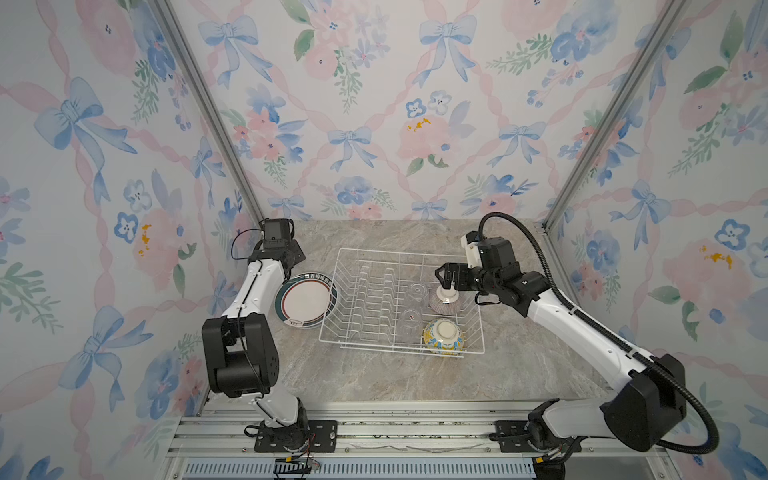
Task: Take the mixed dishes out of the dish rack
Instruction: 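Carry the clear cup with the left gripper down onto the plate stack, then open the left gripper off the cup and swing back toward the rack, then lower the right gripper onto another clear cup in the rack and grasp it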
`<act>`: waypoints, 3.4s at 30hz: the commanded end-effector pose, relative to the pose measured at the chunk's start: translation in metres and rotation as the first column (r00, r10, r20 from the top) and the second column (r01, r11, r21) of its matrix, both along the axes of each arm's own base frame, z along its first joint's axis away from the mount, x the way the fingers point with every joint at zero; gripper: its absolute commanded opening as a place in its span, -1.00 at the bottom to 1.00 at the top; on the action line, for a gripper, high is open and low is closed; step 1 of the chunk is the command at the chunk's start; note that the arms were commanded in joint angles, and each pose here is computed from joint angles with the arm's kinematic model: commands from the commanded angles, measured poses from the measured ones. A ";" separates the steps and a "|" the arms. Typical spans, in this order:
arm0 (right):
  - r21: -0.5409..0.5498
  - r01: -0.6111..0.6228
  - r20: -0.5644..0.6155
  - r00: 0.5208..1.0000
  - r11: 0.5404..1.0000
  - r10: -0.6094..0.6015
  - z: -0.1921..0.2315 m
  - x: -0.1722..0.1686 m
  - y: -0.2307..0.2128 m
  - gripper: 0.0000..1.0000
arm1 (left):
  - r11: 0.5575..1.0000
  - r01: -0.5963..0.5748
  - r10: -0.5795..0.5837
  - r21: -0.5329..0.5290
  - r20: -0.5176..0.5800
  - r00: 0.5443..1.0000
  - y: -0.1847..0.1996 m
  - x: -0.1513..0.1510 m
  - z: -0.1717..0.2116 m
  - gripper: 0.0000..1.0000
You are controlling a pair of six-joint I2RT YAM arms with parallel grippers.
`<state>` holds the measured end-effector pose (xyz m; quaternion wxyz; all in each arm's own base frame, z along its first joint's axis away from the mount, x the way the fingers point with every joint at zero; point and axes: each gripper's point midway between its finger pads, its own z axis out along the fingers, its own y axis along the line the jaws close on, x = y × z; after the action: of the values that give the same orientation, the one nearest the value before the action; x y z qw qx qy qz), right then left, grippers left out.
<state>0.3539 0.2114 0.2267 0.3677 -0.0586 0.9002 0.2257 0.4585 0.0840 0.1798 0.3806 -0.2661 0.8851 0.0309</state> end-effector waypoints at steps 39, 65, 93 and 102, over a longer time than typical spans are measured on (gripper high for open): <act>-0.029 -0.066 -0.052 0.997 0.997 0.064 -0.019 -0.013 0.007 0.93 | 1.000 -0.006 -0.001 -0.017 -0.367 0.930 0.053 0.011 -0.094 -0.17; -0.090 -0.058 -0.086 0.995 0.994 0.051 -0.037 -0.009 0.006 0.93 | 0.991 0.070 -0.066 0.116 -0.033 0.997 -0.036 0.006 0.050 0.96; -0.236 -0.164 -0.219 0.969 0.958 0.112 -0.089 -0.010 0.069 0.96 | 0.812 0.563 -0.482 -0.152 0.368 0.795 -0.249 -0.088 0.066 0.96; -0.260 -0.149 -0.207 0.974 0.954 0.096 -0.094 0.003 0.075 0.70 | 0.796 0.585 -0.492 -0.153 0.398 0.774 -0.257 -0.089 0.076 0.96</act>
<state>0.3528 0.2829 0.1282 0.2465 -0.1413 0.9491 0.1356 0.3712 -0.1688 0.2439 0.4695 -0.0474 0.8516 -0.2282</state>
